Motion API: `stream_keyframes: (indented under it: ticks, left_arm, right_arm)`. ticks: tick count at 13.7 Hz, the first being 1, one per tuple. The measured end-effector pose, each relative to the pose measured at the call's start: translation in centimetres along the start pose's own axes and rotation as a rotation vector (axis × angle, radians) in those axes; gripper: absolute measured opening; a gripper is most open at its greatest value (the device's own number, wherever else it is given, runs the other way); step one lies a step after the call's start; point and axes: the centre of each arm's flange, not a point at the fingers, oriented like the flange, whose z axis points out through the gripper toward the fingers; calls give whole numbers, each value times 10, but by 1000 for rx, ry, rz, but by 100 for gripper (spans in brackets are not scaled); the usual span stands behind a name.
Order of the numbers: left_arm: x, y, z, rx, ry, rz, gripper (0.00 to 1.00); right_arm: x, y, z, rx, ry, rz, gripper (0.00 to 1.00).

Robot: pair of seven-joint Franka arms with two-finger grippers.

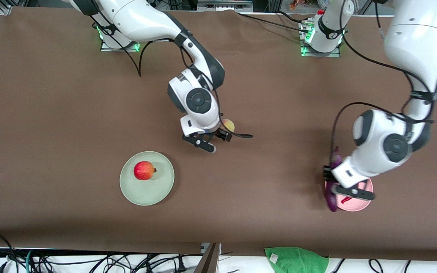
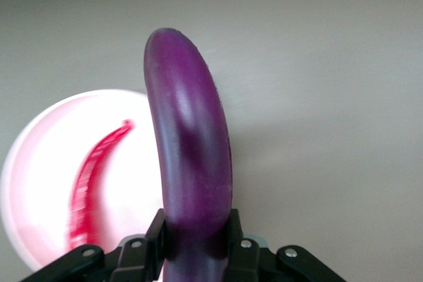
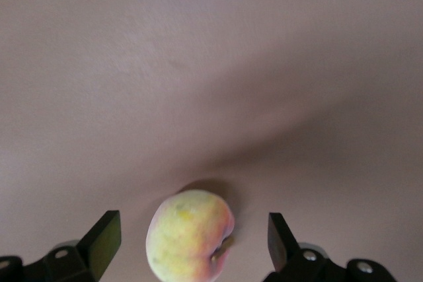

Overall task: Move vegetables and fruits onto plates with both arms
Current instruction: 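Carry the eggplant to the pink plate while the right gripper grasps the peach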

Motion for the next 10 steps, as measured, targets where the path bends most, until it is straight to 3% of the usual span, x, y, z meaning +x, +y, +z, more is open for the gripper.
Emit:
stream_keyframes:
  ticks: [4, 10]
  left_arm:
    - [-16, -45, 19, -15, -37, -55, 39]
    - [-25, -41, 63, -36, -82, -55, 39]
  right_arm:
    - [-26, -2, 33, -43, -11, 115, 98]
    - [-46, -8, 77, -29, -1, 134, 98]
